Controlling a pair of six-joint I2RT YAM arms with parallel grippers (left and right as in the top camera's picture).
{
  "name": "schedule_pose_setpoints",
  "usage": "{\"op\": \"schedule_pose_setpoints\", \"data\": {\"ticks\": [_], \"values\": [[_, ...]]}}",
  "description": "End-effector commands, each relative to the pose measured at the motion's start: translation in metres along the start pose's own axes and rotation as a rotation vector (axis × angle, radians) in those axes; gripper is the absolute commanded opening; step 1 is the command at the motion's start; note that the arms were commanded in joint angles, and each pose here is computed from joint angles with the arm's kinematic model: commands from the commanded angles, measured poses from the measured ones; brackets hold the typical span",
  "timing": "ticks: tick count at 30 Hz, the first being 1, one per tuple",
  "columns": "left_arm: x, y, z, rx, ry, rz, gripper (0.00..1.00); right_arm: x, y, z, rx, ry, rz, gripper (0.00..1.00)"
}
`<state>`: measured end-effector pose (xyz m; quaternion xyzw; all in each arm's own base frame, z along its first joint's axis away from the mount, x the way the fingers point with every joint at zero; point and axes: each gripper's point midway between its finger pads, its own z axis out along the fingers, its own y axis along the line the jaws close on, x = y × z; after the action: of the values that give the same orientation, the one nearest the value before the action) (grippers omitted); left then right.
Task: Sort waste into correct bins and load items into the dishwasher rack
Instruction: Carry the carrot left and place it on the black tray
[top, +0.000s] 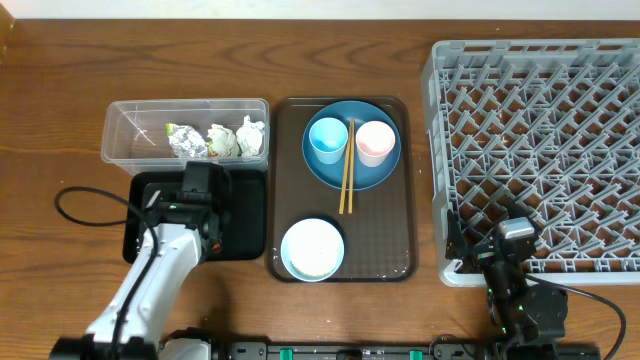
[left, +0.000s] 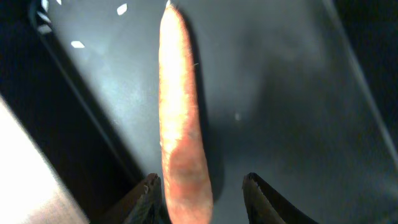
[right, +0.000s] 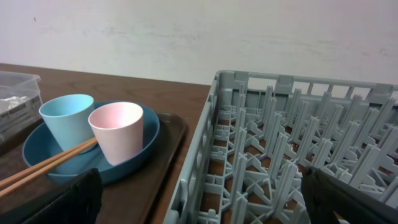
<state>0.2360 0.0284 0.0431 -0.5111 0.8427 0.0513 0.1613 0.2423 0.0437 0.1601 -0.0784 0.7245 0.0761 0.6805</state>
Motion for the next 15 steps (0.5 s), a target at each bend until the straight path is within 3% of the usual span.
{"op": "schedule_pose_setpoints", "data": {"ticks": [1,5,10,15], "values": [[-0.026,-0.024,-0.041,0.110,-0.065,0.090,0.45,0.001,-0.001,0.000,0.004,0.001,-0.003,0.99],[-0.021,-0.043,-0.081,0.259,-0.020,0.261,0.46,0.001,-0.001,0.000,0.004,0.001,-0.003,0.99],[0.014,-0.067,-0.116,0.498,0.120,0.489,0.45,0.001,-0.001,0.000,0.004,0.001,-0.003,0.99],[0.041,-0.061,-0.119,0.499,0.178,0.652,0.44,0.001,-0.001,0.000,0.004,0.001,-0.003,0.99]]}}
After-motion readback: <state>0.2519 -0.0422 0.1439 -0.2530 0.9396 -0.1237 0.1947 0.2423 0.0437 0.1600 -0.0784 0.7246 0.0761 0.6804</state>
